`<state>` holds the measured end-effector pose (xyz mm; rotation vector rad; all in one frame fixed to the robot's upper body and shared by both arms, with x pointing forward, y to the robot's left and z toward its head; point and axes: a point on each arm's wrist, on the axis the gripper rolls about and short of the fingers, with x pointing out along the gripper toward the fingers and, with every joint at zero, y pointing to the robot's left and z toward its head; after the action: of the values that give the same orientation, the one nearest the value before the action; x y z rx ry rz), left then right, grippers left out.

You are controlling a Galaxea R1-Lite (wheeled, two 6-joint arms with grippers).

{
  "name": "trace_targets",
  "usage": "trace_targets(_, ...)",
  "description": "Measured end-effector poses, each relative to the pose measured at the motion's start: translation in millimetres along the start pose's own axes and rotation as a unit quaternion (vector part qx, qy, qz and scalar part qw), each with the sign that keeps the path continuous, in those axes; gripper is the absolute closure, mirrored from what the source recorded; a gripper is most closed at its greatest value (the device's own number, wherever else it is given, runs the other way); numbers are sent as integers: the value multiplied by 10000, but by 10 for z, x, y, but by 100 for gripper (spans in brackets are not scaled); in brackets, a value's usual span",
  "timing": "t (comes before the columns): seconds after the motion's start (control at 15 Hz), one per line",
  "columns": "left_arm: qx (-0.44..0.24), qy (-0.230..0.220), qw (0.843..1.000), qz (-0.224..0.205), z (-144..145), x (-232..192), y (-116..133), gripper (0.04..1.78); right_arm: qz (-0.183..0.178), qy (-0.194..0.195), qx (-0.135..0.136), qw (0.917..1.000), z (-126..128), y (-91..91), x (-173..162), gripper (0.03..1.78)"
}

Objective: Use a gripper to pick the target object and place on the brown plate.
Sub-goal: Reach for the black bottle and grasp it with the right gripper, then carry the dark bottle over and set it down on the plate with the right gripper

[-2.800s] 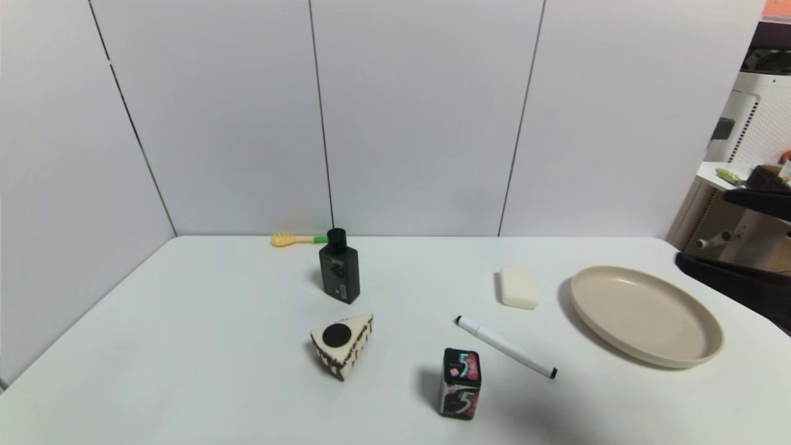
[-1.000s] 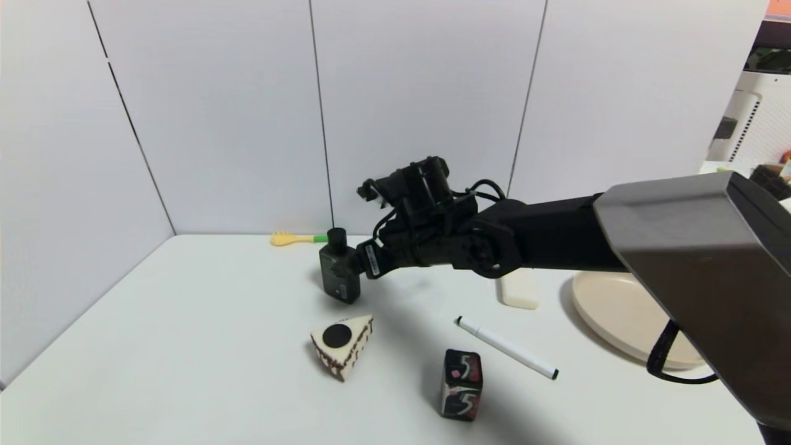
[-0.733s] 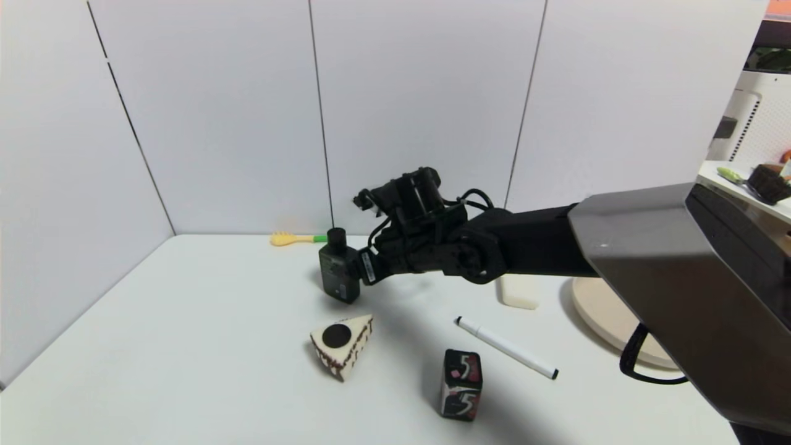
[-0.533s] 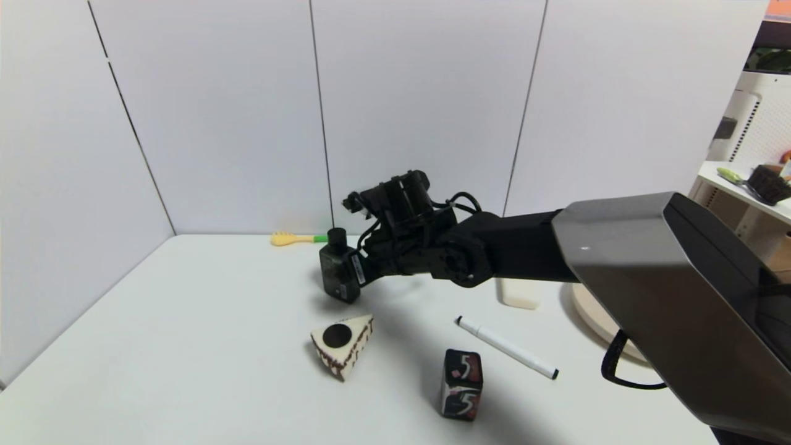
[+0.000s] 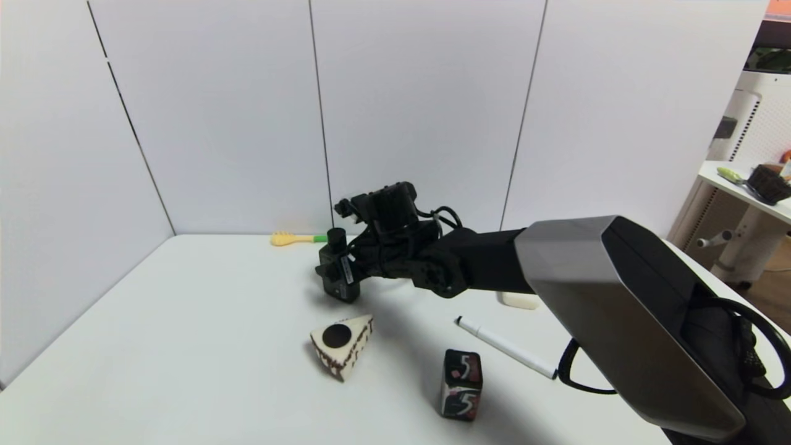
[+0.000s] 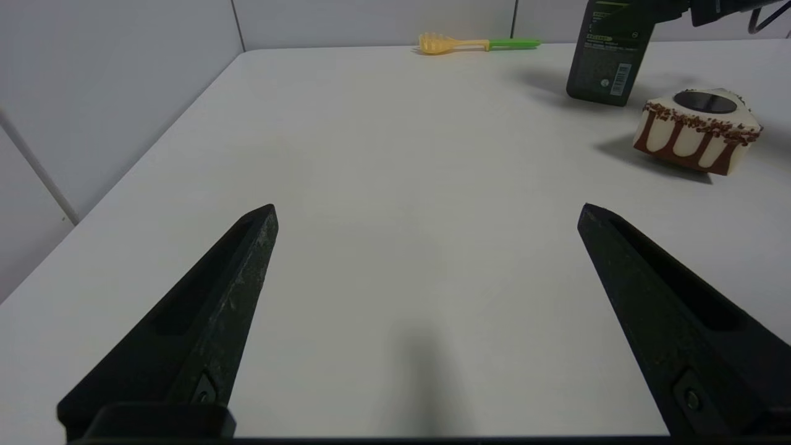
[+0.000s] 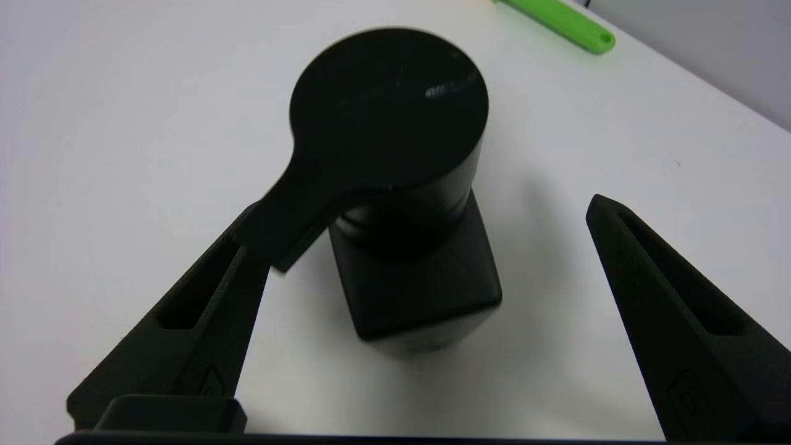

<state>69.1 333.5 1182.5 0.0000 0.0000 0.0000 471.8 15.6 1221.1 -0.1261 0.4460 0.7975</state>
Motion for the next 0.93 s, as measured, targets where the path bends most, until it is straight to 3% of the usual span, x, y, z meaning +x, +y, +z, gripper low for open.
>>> trace_targets(0.27, 0, 0, 10000, 0, 0, 0, 0, 7, -91, 82, 5, 9999, -129, -6, 116, 11)
trace_targets(0.4, 0, 0, 10000, -2, 0, 0, 0, 7, -163, 98, 9, 9998, -166, -20, 147, 48)
trace_targets(0.67, -2, 0, 10000, 0, 0, 0, 0, 7, -232, 140, 19, 9996, -208, -44, 177, 97)
trace_targets(0.73, 0, 0, 10000, -2, 0, 0, 0, 7, -237, 143, 18, 9996, -210, -42, 179, 117)
trace_targets(0.93, 0, 2, 10000, 0, 0, 0, 0, 7, -237, 130, 27, 9996, -195, -38, 167, 119)
